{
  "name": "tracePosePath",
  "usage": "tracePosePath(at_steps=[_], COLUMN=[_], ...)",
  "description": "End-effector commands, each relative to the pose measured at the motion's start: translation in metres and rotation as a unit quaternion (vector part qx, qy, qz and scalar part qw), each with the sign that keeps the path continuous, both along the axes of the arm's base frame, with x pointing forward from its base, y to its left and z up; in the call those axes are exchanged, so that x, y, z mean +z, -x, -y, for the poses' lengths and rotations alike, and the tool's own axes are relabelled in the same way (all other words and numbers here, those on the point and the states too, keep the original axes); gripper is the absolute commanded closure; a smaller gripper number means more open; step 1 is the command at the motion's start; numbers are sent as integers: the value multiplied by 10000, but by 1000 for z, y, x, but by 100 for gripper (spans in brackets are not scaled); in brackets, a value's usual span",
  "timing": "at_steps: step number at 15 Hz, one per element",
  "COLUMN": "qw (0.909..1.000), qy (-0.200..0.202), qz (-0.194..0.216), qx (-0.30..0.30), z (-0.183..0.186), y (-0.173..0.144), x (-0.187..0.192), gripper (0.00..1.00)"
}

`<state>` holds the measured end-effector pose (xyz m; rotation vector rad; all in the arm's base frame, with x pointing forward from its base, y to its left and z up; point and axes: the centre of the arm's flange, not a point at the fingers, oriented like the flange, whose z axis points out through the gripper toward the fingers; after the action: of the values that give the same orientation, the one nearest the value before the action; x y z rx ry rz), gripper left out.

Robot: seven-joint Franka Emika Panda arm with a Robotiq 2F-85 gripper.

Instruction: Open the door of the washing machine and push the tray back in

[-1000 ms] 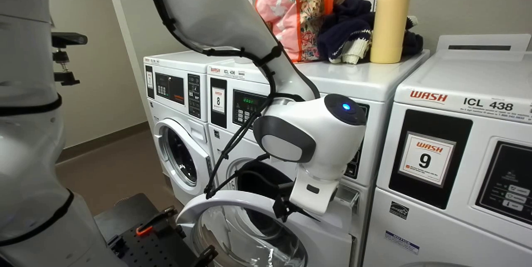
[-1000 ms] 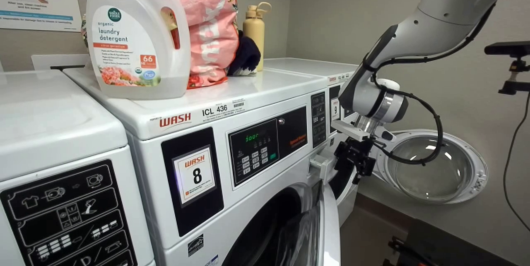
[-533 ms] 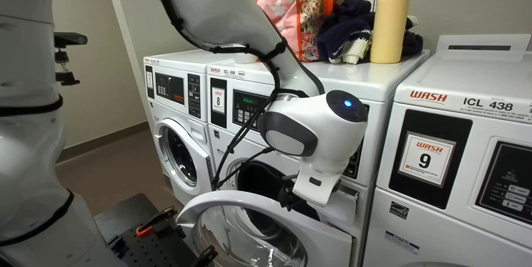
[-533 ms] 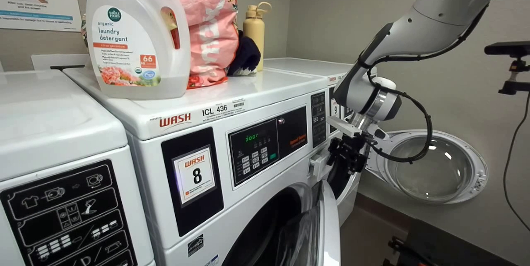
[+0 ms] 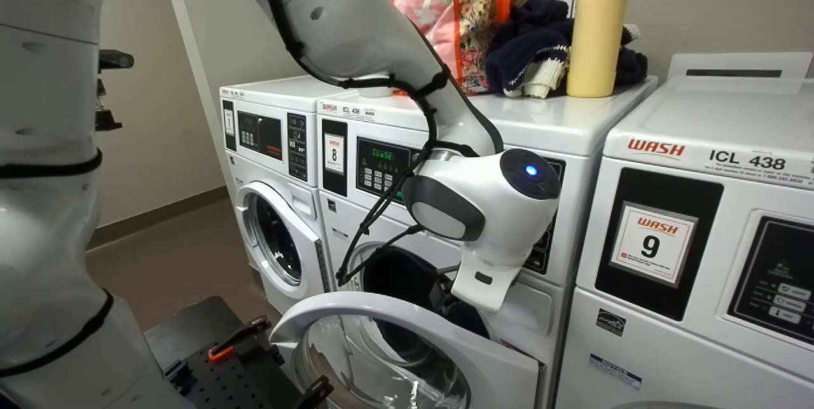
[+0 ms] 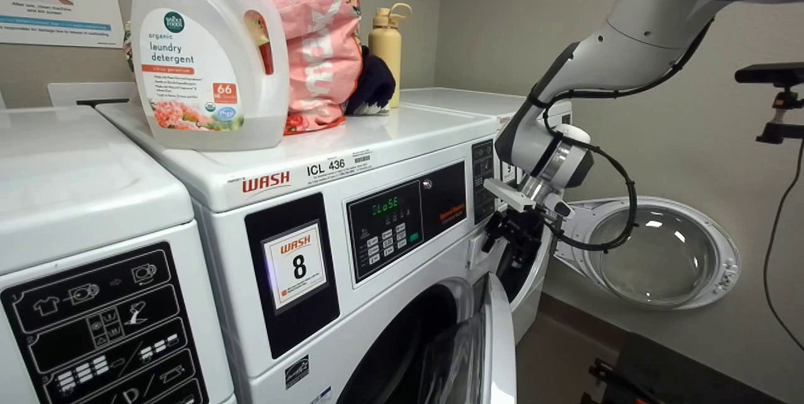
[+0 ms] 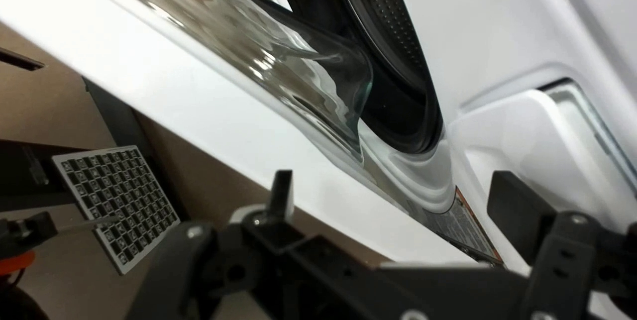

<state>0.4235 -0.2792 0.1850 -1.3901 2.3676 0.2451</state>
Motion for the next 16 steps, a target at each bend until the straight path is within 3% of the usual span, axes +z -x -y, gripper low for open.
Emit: tracePosePath(at_steps=[1, 5, 10, 16], qw=[9999, 9998, 9984, 9936], qy=[-32, -131, 62, 417], qz=[125, -139, -562, -618], qx=[-49, -104, -2, 851], z=[4, 10, 14, -19], y=[-5, 14, 57, 124], x=[-2, 2, 15, 67], gripper=[0, 0, 0, 0])
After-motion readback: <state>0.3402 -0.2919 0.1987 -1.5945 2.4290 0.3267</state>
